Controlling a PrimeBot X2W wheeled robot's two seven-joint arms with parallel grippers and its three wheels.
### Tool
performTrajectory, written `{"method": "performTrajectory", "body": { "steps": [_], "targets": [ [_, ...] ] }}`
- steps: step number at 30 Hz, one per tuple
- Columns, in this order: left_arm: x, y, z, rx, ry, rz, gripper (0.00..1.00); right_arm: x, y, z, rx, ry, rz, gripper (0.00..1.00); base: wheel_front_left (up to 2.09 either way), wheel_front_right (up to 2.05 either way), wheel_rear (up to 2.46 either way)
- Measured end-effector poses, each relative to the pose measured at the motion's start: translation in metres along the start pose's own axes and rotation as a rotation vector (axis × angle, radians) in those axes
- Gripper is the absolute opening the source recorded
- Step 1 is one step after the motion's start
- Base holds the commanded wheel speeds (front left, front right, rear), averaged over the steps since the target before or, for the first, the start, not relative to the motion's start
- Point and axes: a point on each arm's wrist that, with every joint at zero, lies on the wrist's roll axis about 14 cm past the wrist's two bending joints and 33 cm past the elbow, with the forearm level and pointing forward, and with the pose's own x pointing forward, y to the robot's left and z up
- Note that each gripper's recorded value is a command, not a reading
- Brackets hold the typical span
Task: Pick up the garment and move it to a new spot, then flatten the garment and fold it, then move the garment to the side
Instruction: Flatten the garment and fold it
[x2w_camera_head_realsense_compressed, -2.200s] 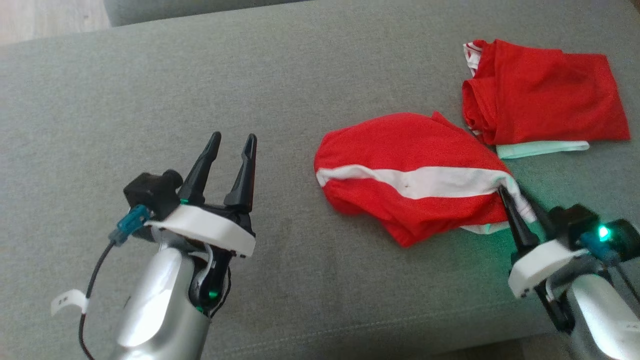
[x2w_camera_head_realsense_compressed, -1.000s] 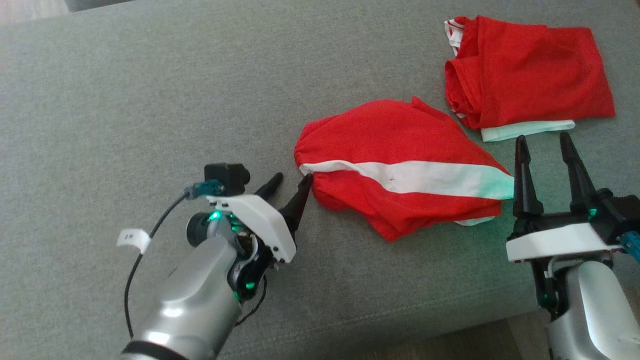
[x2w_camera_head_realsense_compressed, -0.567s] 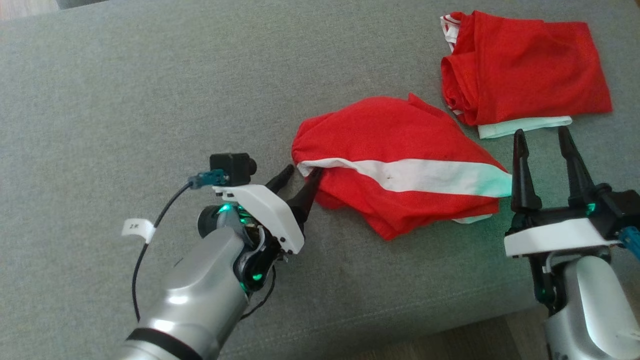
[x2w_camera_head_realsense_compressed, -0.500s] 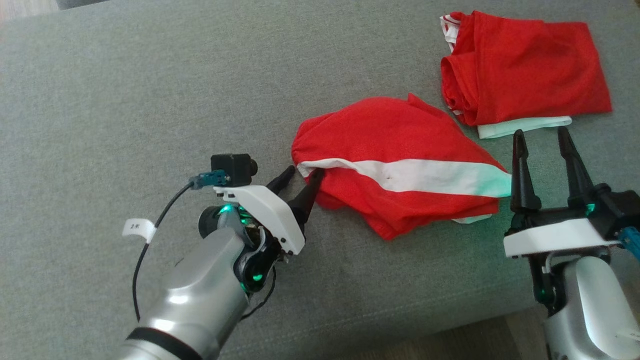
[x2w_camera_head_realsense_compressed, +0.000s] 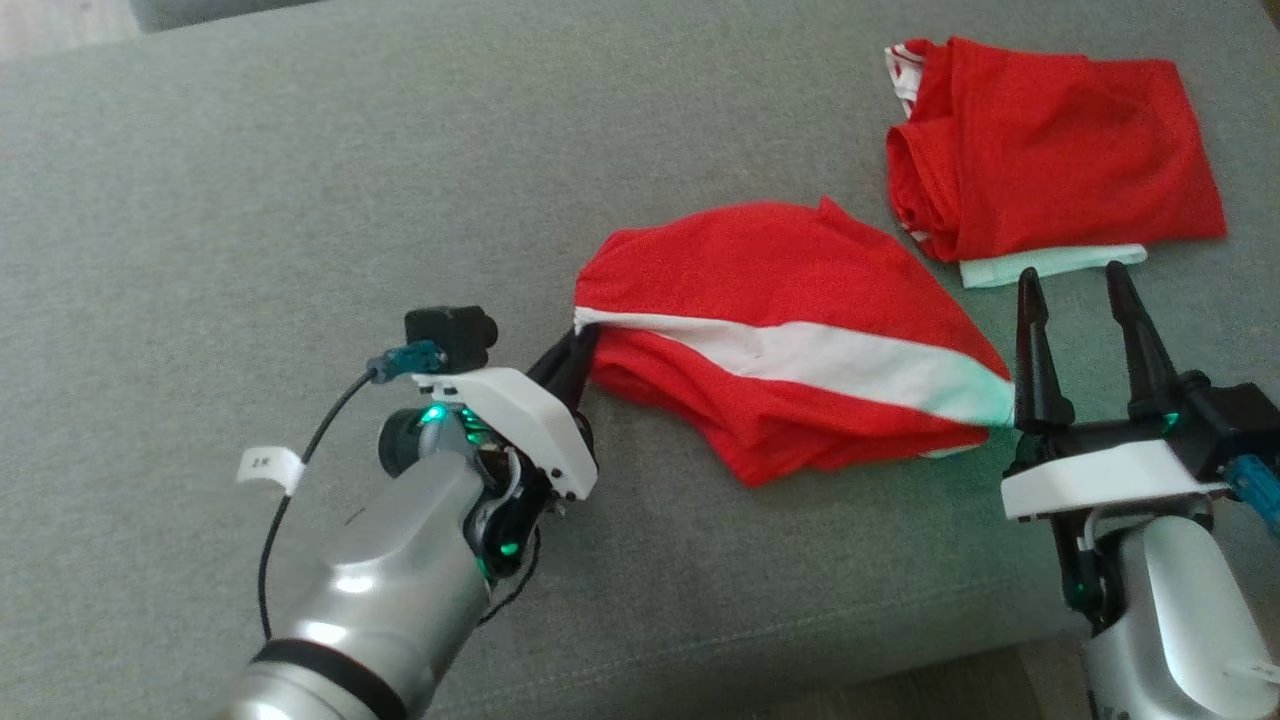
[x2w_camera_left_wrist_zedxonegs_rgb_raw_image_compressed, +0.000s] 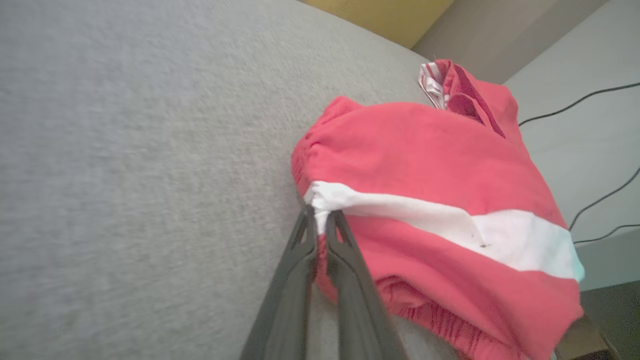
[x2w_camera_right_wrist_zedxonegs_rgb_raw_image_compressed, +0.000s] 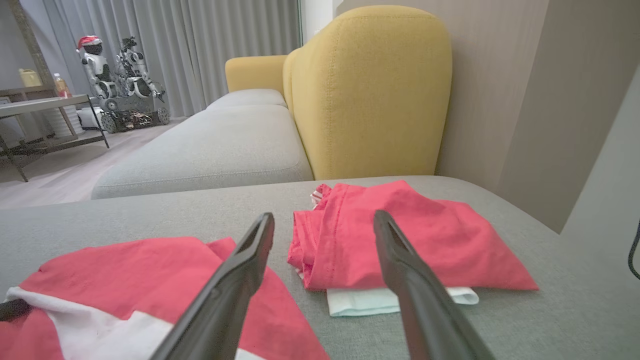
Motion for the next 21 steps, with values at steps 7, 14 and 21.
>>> {"method": "performTrajectory", "body": {
  "steps": [7,14,21],
  "targets": [
    [-0.014,0.02,0.056,0.089,-0.153,0.087,0.0,0.003,0.02,0.01,0.01,-0.029,0.056,1.0,0.0,0.0,0.0],
    [-0.05,0.033,0.164,0.177,-0.463,0.187,0.0,0.005,0.046,0.017,0.022,-0.049,0.128,1.0,0.0,0.0,0.0],
    [-0.087,0.025,0.224,0.272,-0.694,0.229,0.0,0.005,0.059,0.017,0.031,-0.049,0.163,1.0,0.0,0.0,0.0]
  ]
}}
